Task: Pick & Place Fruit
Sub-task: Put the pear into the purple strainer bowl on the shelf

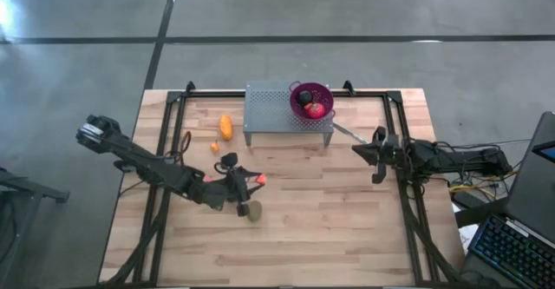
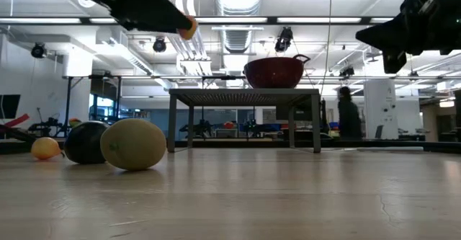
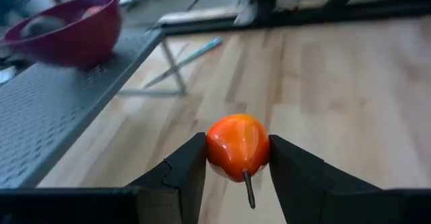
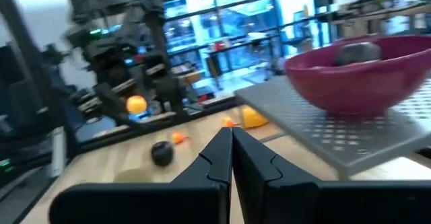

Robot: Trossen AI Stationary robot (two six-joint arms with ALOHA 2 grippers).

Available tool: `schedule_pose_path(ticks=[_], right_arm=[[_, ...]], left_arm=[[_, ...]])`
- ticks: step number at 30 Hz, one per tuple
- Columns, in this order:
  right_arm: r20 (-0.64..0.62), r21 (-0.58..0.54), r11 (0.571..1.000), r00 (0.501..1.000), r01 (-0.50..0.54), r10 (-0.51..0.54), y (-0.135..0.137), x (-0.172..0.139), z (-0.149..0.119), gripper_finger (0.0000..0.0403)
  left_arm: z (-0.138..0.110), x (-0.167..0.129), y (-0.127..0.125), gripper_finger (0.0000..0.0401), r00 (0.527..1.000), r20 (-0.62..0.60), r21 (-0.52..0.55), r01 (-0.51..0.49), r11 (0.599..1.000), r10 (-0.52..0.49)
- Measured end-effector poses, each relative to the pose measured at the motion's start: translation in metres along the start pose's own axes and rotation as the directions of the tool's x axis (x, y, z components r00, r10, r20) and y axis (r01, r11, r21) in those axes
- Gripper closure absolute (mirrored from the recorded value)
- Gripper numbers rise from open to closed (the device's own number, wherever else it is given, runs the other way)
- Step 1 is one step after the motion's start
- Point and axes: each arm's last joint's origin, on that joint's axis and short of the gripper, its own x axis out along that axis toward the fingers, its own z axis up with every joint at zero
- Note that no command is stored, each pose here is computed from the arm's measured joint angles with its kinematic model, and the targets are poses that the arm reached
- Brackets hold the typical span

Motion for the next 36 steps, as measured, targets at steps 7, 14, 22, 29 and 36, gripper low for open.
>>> schedule_pose_path(ticks=[7,14,22,29,36], right_arm=[[0.000,-0.041,0.997,0.998,-0.063,0.063,0.004,0.006,-0.002,0.0394],[0.008,-0.145,0.985,0.995,-0.095,0.097,0.012,0.020,-0.004,0.0368],[-0.140,-0.391,0.910,0.986,-0.137,0.088,0.030,0.049,-0.005,0.0325],[-0.169,-0.641,0.765,0.984,-0.062,-0.062,0.065,0.082,0.000,0.0307],[-0.157,-0.771,0.636,0.965,0.014,-0.211,0.110,0.113,-0.007,0.0295]], left_arm=[[-0.013,0.014,0.020,0.0245,0.974,0.169,-0.072,0.163,0.984,-0.149],[-0.027,0.020,0.038,0.0245,0.966,0.223,-0.286,0.193,0.938,-0.131],[-0.026,0.023,0.048,0.0245,0.958,0.265,-0.549,0.240,0.801,-0.106],[-0.028,0.027,0.054,0.0245,0.963,0.236,-0.654,0.255,0.712,-0.128],[-0.030,0.030,0.058,0.0245,0.957,0.222,-0.694,0.289,0.659,-0.185]])
